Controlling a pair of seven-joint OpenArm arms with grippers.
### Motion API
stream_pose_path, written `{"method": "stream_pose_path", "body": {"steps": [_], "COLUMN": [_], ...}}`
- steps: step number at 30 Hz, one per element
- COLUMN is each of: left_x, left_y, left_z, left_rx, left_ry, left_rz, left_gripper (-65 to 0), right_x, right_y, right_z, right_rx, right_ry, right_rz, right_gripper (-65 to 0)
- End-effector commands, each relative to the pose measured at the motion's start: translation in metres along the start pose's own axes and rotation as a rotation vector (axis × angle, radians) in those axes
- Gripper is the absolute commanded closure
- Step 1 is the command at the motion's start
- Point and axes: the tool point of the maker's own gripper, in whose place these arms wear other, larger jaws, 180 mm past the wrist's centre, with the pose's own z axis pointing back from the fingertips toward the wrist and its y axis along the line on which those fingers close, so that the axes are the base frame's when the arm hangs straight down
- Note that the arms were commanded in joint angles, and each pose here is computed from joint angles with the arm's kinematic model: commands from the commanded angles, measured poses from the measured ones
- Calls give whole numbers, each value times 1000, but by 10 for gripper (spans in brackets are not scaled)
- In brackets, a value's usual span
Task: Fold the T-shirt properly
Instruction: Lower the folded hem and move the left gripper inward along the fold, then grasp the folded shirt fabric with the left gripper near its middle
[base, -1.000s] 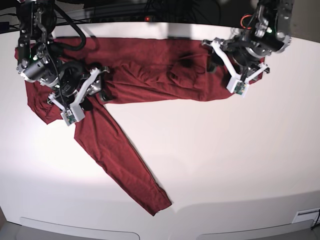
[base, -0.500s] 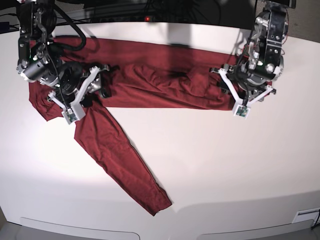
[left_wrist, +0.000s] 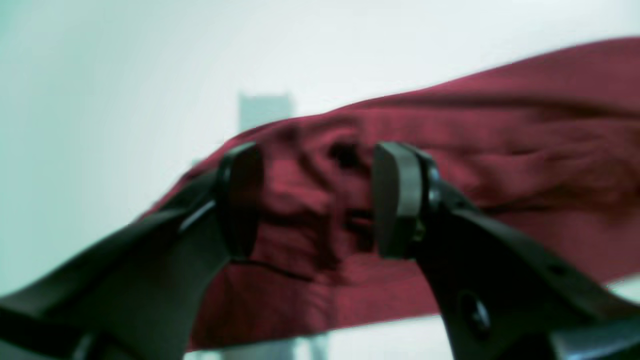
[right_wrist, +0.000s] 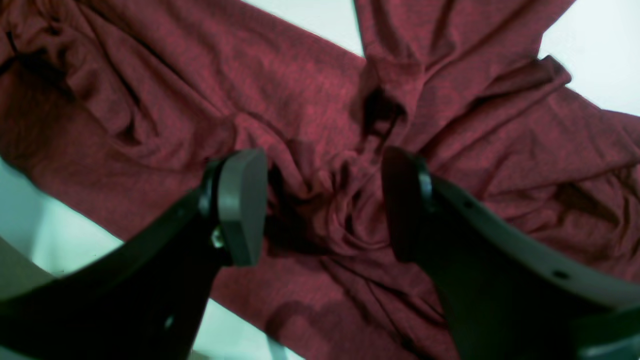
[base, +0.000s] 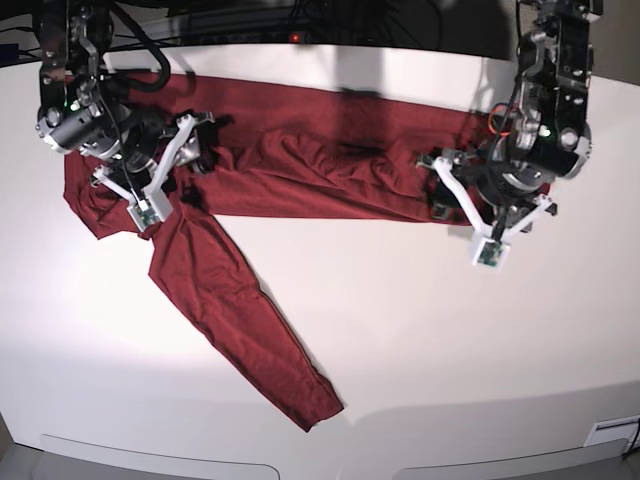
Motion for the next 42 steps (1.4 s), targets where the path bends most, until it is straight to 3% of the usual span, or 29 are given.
{"method": "stream_pose_path", "body": {"steps": [1, 4, 7, 12, 17, 20, 23, 25, 33, 42], "left_x": [9, 3, -12, -19, -7, -1, 0, -6, -61, -55], "left_y": [-11, -21, -11, 2, -32, -49, -50, -47, -55, -46], "left_z": [9, 16, 14, 14, 7, 6, 4, -3, -56, -58], "left_rx": [-42, -68, 1, 110, 56, 31, 105, 159, 194, 229], "left_ry": [-39, -58, -58, -89, -122, -141, -152, -146, 61, 134], "left_rz": [4, 16, 18, 178, 294, 257, 149, 135, 100, 93], "left_gripper": [-337, -337, -337, -337, -337, -337, -337, -337, -337, -337], "right_x": [12, 12, 12, 12, 12, 12, 12, 12, 12, 13], "right_y": [-3, -4, -3, -4, -3, -3, -3, -3, -3, -3], "right_z": [5, 5, 5, 5, 5, 5, 5, 5, 5, 5], "right_rx": [-6, -6, -6, -6, -6, -6, -6, -6, -6, -6], "right_ry": [-39, -39, -40, -40, -42, -41, -41, -41, -42, -44], "right_rz": [18, 19, 18, 19, 18, 19, 19, 19, 19, 20], "right_gripper": [-364, -364, -364, -364, -364, -364, -364, -364, -364, -364]}}
